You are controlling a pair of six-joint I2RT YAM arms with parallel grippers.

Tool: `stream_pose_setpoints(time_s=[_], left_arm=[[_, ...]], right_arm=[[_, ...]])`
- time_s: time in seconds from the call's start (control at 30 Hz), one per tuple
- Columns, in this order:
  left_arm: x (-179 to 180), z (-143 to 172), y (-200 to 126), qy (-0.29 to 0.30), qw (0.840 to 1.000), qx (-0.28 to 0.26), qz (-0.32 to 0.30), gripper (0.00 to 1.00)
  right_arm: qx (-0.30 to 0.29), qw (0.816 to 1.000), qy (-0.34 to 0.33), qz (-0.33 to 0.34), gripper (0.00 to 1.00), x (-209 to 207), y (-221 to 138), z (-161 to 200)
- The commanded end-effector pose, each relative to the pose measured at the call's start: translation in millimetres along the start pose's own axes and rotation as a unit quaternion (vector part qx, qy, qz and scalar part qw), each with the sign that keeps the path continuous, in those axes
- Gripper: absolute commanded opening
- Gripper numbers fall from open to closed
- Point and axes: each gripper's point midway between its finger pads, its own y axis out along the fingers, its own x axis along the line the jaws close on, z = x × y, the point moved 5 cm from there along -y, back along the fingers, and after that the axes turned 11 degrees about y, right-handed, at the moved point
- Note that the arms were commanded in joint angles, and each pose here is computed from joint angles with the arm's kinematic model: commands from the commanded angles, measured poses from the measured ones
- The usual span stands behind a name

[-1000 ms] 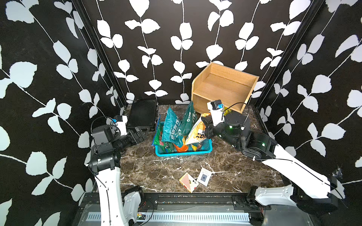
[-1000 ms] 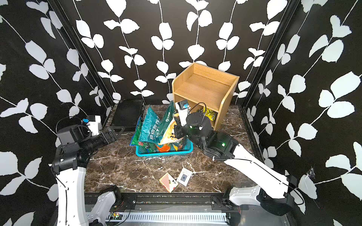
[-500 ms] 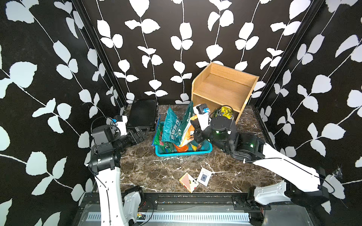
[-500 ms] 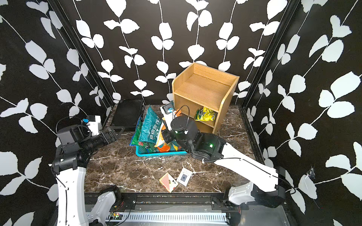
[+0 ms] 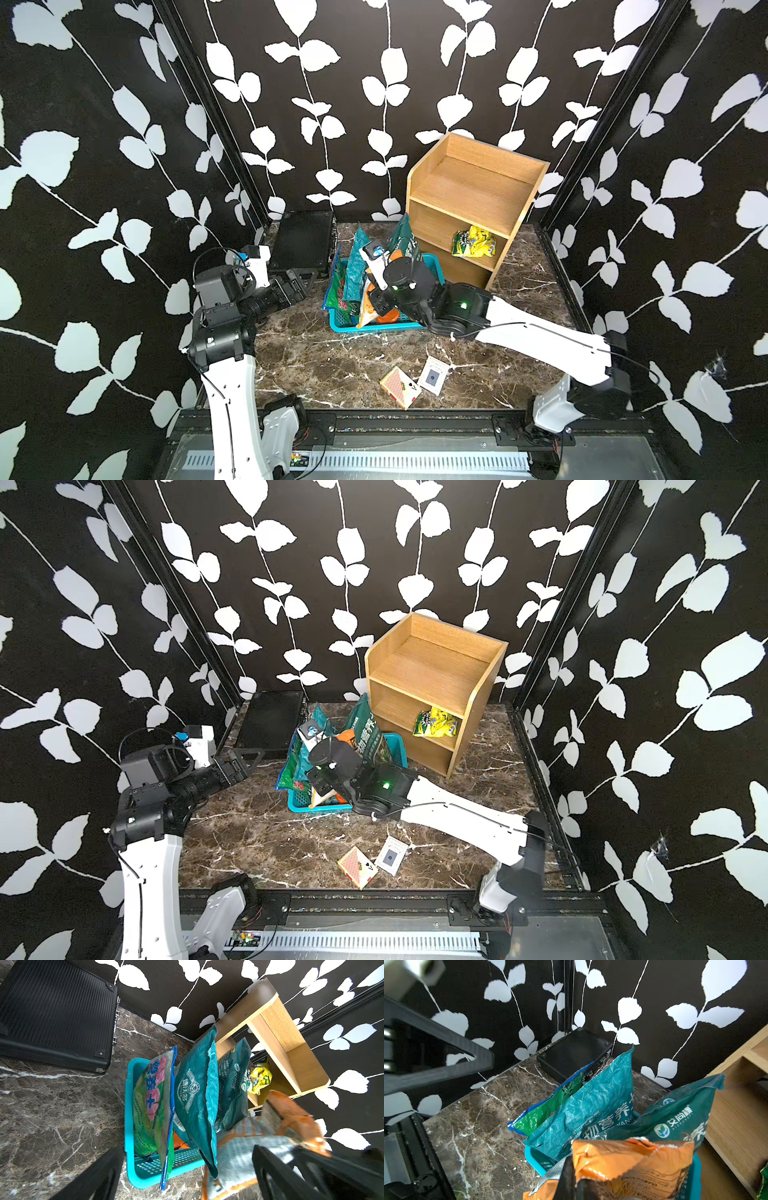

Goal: Take down the fertilizer bag from the shelf
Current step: Place the fertilizer bag in the storage box.

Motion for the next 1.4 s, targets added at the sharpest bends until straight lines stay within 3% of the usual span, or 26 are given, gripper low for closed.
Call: stream_pose_setpoints(time_s=[0.0, 0.37, 0.67, 0.87, 1.0, 1.13, 1.37], left_arm=[[-2.1, 0.4, -3.1, 0.005, 1.000, -0.003, 0.000, 0.99], [-2.6, 0.6, -3.7, 0.007, 1.000, -0.004, -0.001, 0.99], [-10.8, 7.0, -15.7, 0.011, 1.000, -0.006, -0.015, 0.99], [-32.6, 71.7, -27.0, -0.030, 0.998, 0.006, 0.059, 0.93], [-45.9, 108.3, -44.4, -0.021, 0.997, 0.051, 0.052, 0.91], [-56.7, 126.1, -46.5, -0.032, 0.991, 0.076, 0.103, 0.90], [-42.2, 141.6, -13.9, -0.057, 0.974, 0.140, 0.169, 0.89]], right_arm=[[-0.105, 0.994, 0.036, -0.023, 0.00, 13.9, -3.5, -54.8], [-0.102, 0.993, 0.060, 0.019, 0.00, 11.9, 41.8, -24.0], [-0.113, 0.990, 0.055, 0.058, 0.00, 1.7, 43.4, -18.2], [-0.108, 0.989, 0.060, 0.081, 0.00, -1.0, 62.3, 1.3], [-0.107, 0.989, 0.056, 0.089, 0.00, 0.4, 66.6, 8.8], [-0.101, 0.991, 0.058, 0.071, 0.00, 7.3, 67.0, 14.1], [-0.097, 0.994, 0.046, 0.031, 0.00, 27.0, 58.3, 13.0]])
